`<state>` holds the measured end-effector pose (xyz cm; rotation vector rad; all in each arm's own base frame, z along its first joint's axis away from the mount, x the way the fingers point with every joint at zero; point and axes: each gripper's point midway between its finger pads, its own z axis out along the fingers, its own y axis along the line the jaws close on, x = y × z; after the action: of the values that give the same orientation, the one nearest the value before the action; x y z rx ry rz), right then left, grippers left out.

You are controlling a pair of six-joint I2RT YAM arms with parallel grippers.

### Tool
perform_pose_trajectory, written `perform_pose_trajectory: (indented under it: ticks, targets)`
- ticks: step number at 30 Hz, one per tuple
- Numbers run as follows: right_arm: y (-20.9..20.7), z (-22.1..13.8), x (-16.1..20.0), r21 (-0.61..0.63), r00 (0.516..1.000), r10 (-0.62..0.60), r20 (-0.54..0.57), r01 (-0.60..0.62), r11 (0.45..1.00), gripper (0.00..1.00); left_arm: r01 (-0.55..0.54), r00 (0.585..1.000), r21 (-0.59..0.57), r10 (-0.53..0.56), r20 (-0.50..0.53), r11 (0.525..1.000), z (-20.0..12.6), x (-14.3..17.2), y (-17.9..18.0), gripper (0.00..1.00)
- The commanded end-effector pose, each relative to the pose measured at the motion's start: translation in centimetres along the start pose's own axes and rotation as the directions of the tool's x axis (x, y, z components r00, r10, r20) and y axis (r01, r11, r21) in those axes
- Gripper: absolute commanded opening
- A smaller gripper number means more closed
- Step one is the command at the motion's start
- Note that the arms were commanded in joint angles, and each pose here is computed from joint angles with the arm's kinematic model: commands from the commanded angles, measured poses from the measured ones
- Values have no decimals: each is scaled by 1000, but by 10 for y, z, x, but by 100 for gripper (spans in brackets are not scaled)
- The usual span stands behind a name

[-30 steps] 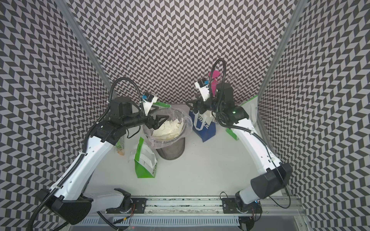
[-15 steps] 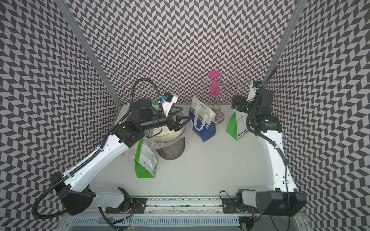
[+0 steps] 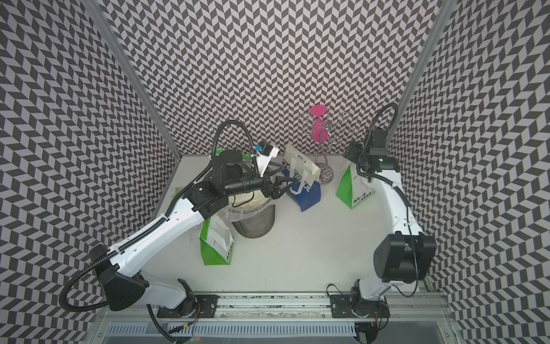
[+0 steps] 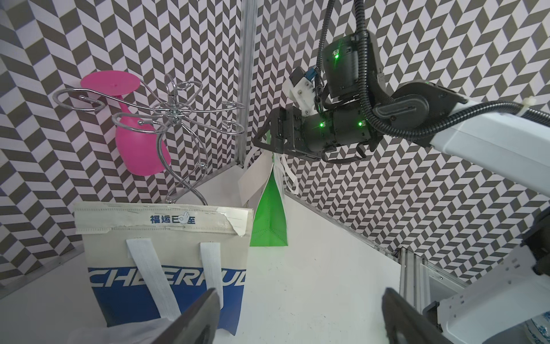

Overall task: Shred takeout receipts and throw away
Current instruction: Move the takeout bag to the center of the board.

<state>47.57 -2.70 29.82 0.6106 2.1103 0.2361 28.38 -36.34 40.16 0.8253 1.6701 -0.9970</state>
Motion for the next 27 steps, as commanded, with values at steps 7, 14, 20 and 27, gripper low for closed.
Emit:
perform_pose_trajectory:
  ticks: [7, 14, 20, 27]
  targets:
    - [-7, 18, -16, 76, 999, -18, 46, 15, 997, 52, -46, 999, -32, 46, 17, 998, -6, -9, 6, 86]
    - [-14, 8, 1, 92, 997, -75, -8, 75, 993, 13, -55, 998, -28, 55, 5, 998, -1, -7, 9, 86]
    - [-16, -17, 24, 67, 991, -114, -64, 118, 991, 7, -82, 997, -11, 82, -13, 997, 4, -7, 9, 86]
    - [-7, -65, 48, -59, 972, -222, -80, 218, 974, 0, -143, 989, 16, 144, -43, 990, 8, -2, 8, 85]
